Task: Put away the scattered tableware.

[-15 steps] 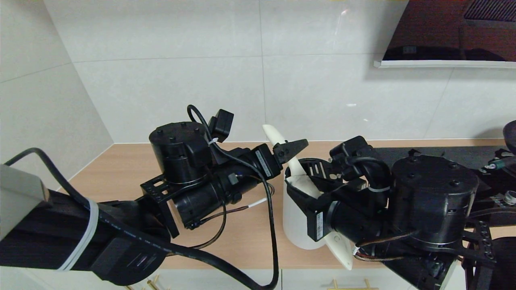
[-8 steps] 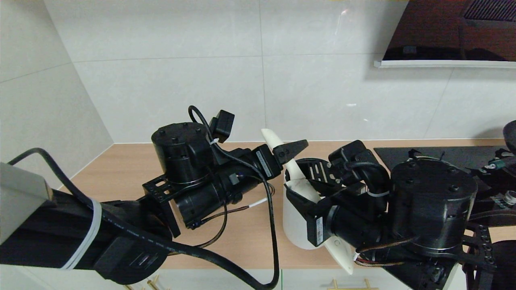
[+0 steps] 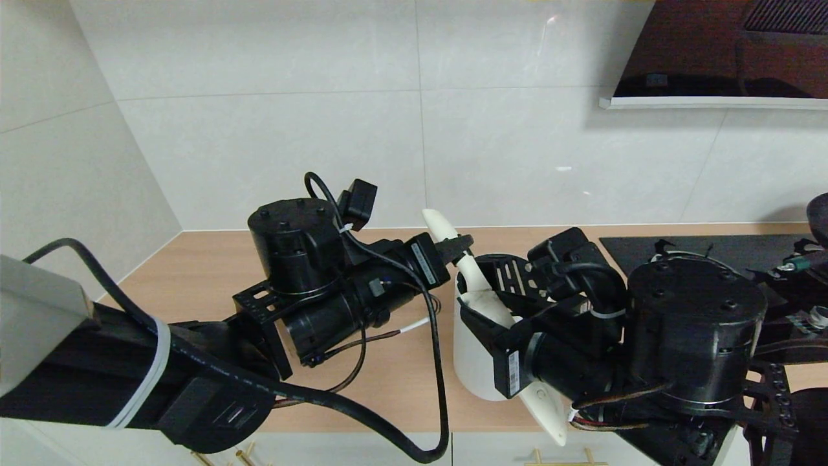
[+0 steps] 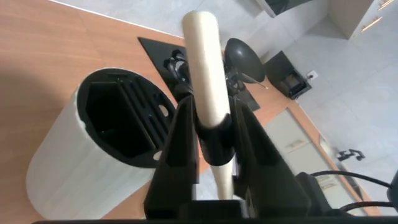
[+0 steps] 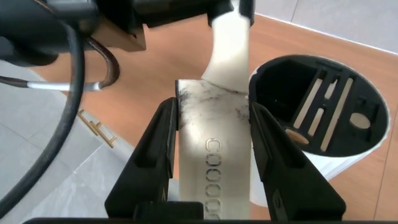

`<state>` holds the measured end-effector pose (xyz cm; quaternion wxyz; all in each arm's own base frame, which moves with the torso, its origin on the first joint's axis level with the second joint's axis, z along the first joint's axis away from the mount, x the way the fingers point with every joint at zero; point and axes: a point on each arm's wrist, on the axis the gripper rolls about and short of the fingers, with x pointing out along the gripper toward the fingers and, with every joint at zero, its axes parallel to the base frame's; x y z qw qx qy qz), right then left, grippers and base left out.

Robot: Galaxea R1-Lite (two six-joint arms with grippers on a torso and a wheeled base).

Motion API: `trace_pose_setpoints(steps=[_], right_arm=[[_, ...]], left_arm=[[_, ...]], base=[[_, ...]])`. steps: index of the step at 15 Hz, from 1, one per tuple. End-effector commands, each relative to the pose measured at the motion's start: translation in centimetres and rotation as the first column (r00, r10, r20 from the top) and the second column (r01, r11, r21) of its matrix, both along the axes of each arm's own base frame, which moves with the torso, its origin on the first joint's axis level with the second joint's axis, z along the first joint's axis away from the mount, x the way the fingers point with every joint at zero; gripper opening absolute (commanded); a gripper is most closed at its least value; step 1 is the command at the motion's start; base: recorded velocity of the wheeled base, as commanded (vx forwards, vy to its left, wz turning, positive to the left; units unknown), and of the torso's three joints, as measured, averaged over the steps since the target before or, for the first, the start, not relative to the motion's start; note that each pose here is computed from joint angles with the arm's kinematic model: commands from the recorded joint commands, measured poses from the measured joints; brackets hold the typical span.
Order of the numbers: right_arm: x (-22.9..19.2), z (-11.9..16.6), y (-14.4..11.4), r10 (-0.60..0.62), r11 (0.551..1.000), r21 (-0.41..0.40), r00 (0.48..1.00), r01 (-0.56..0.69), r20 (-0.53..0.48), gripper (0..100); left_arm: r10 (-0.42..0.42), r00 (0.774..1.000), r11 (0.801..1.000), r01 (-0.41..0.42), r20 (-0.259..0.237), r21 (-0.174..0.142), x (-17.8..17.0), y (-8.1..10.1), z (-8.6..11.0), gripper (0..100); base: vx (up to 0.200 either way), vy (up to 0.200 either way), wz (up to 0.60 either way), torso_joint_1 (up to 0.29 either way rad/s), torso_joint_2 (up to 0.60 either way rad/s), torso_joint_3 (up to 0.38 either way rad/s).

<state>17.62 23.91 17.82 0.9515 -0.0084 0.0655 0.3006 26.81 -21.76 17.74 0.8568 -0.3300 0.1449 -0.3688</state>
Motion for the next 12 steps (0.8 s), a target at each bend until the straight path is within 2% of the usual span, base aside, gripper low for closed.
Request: trace_pose_setpoints(steps=[1,8,9,12], right_arm=[[0.00,0.16,-0.06,-0.001,1.000,0.005,1.000,0.001,0.004,0],[0.09,0.32,-0.04,-0.009,1.000,0.010,1.000,0.009,0.008,0],[0.09,0.32,0.02,-0.014,1.000,0.011,1.000,0.014,0.008,100],[0.12,0.32,-0.01,-0.015,1.000,0.011,1.000,0.015,0.008,100]], left_arm=[[0.000,1.000,1.000,0.000,0.000,0.000,0.01,0.02,0.01,0],[0.003,1.000,1.000,-0.003,0.003,-0.004,0.01,0.10,0.13,0],[0.003,1.000,1.000,-0.003,0.004,-0.005,-0.02,0.11,0.19,0],[0.003,1.000,1.000,-0.003,0.004,-0.005,-0.02,0.11,0.19,0]], base=[[0.000,0.000,0.00,0.000,0.00,0.000],[0.000,0.000,0.00,0.000,0.00,0.000],[0.000,0.000,0.00,0.000,0.00,0.000],[0.000,0.000,0.00,0.000,0.00,0.000]])
